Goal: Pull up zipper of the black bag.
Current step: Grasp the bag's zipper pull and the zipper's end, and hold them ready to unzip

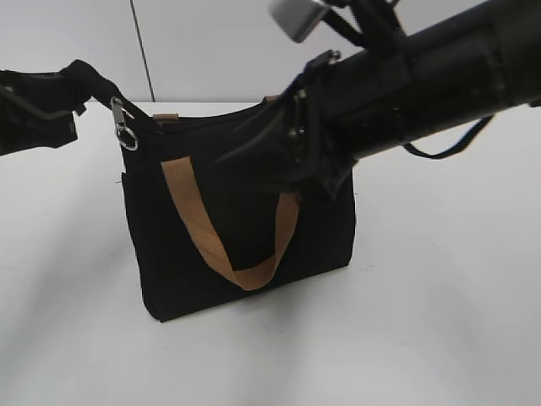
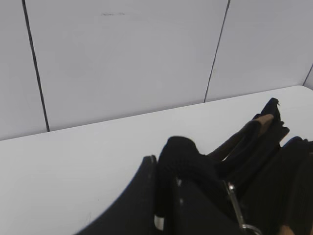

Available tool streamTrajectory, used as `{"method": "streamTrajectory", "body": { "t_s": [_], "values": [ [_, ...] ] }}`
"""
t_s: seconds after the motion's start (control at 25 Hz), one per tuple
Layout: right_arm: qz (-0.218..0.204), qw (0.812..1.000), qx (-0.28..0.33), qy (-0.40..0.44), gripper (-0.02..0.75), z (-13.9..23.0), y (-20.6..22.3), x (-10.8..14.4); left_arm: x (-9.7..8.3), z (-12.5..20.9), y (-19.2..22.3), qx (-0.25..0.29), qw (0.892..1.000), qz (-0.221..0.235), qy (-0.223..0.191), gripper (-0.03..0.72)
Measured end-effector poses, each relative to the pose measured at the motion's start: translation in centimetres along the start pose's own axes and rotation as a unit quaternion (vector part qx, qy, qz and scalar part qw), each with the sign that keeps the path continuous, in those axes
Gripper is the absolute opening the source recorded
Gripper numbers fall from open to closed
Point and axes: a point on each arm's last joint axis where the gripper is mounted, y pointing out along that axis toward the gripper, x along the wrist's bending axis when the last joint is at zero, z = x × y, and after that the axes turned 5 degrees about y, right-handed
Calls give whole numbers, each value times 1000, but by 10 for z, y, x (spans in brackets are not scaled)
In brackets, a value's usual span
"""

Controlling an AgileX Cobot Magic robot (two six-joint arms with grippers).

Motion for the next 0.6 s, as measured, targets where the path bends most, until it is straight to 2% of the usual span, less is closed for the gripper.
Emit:
{"method": "streamTrajectory", "body": {
  "t_s": [0.32, 0.6],
  "values": [
    [-49, 999, -7, -22, 360, -19, 64, -3, 0, 0, 0, 0, 1000, 0, 0, 12],
    [-37, 999, -2, -20, 360, -21, 91, -20, 0, 0, 0, 0, 1000, 0, 0, 12]
  ]
}}
